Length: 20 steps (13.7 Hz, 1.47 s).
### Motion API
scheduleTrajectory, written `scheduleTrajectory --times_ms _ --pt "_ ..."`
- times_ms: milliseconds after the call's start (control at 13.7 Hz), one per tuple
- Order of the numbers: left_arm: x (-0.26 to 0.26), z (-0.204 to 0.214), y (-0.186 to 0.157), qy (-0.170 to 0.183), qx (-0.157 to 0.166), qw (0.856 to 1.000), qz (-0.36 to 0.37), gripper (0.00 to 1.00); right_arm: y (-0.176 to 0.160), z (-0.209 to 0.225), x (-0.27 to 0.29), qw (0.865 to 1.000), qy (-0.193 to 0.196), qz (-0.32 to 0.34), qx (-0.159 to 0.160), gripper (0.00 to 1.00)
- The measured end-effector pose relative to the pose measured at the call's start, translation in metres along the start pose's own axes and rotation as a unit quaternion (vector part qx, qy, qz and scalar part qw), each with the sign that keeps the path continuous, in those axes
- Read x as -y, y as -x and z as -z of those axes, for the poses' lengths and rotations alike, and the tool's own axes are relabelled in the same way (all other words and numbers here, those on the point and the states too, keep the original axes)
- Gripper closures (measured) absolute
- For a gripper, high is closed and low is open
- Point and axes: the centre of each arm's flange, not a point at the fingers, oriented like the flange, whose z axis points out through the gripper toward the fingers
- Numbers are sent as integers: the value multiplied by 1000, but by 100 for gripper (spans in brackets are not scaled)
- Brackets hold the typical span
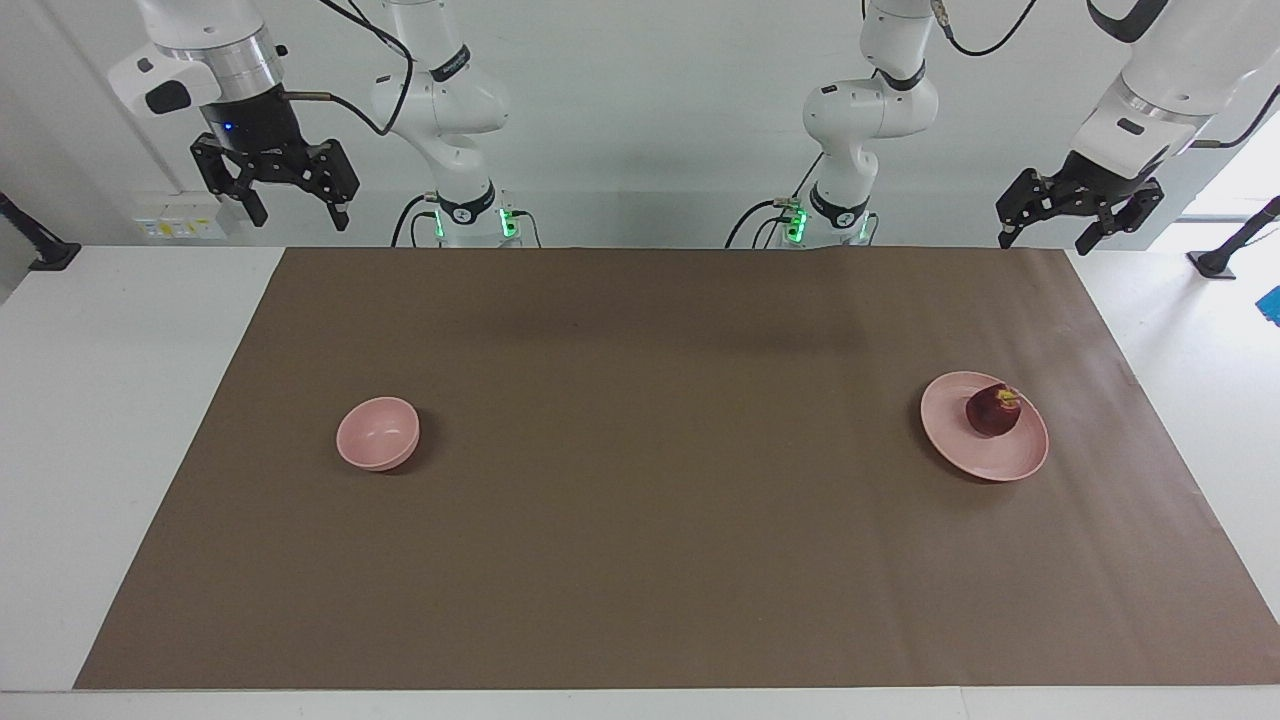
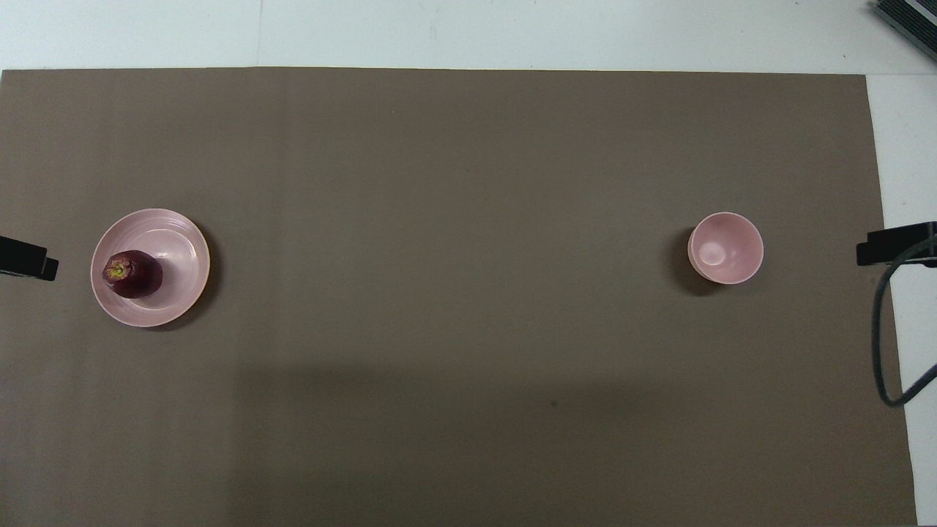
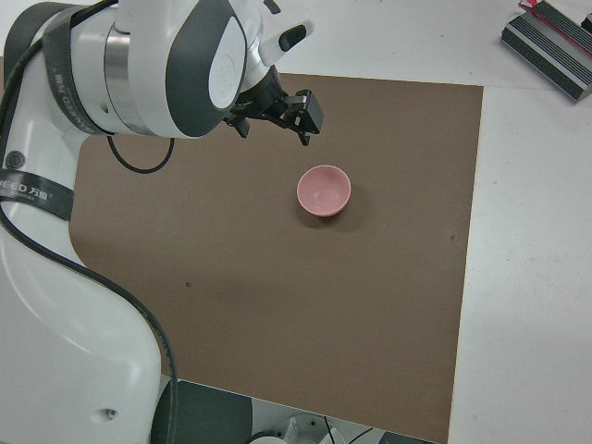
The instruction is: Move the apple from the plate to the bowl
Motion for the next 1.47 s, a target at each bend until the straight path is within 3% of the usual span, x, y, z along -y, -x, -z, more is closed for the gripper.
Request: scheduleTrajectory --times_ms 1465 --pt "8 0 2 1 1 1000 8 0 0 0 0 1000 0 0 0 0"
